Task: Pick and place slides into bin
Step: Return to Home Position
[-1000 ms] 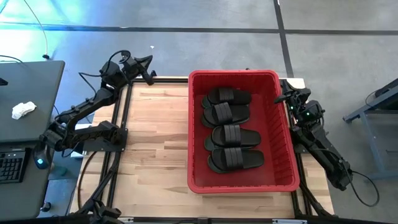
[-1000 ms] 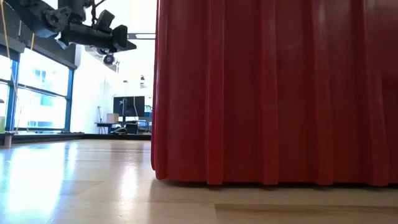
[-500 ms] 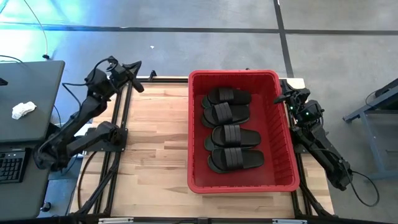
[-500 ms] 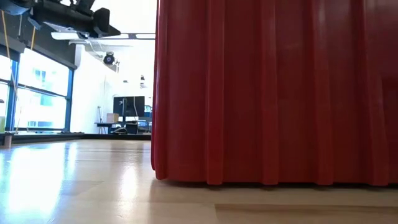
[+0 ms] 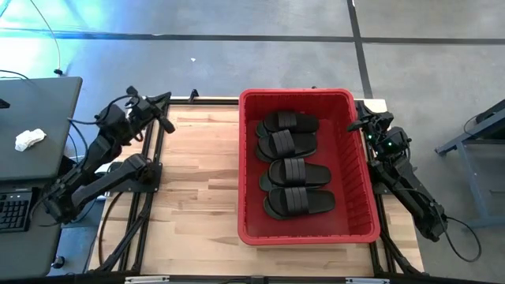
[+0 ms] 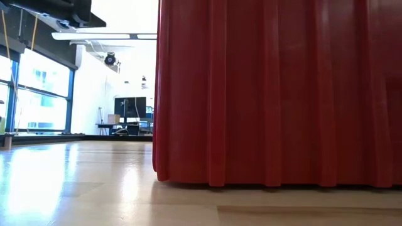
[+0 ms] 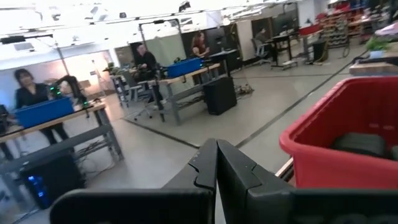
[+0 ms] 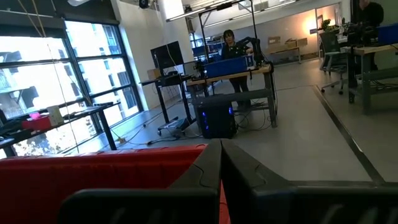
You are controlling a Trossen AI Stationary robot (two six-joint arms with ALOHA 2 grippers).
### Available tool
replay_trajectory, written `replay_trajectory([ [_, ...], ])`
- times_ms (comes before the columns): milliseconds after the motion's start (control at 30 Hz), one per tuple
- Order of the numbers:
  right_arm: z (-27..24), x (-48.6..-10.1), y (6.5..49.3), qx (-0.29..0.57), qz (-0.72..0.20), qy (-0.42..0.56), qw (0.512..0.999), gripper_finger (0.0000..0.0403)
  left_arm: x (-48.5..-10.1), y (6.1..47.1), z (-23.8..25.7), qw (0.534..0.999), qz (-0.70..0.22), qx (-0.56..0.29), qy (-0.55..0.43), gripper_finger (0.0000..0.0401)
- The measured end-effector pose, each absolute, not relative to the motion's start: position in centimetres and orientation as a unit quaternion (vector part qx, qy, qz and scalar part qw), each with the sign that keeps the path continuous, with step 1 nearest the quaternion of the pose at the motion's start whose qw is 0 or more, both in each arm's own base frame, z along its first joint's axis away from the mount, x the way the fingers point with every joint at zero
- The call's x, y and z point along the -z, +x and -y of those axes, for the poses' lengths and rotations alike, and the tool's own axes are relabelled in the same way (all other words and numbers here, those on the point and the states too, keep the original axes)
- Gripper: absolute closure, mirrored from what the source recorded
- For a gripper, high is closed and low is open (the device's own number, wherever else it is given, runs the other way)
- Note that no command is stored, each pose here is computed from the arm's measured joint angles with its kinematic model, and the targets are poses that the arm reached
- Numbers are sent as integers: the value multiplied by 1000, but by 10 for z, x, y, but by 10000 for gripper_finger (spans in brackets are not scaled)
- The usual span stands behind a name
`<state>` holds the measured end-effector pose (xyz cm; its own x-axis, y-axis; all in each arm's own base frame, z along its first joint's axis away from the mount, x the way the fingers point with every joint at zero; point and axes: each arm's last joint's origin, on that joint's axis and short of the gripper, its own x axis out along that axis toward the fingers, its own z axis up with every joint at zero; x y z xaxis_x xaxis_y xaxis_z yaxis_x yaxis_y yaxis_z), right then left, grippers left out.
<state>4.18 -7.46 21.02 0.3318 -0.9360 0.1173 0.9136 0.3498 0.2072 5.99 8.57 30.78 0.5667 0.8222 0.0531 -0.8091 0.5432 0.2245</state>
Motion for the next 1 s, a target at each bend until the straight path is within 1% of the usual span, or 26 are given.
replay_trajectory([
  [300, 75, -210, 42, 568, 109, 53, 814, 403, -297, 49, -63, 870, -69, -478, 98, 401],
  [500, 75, -210, 42, 568, 108, 54, 814, 403, -292, 48, -60, 870, -92, -476, 90, 401],
  [667, 75, -205, 42, 571, 85, 63, 814, 403, -285, 47, -60, 862, -123, -486, 79, 401],
  [867, 75, -204, 42, 572, 77, 66, 814, 403, -276, 46, -57, 866, -114, -482, 69, 401],
  [1000, 75, -205, 42, 571, 80, 65, 814, 403, -271, 41, -52, 867, -85, -486, 76, 401],
])
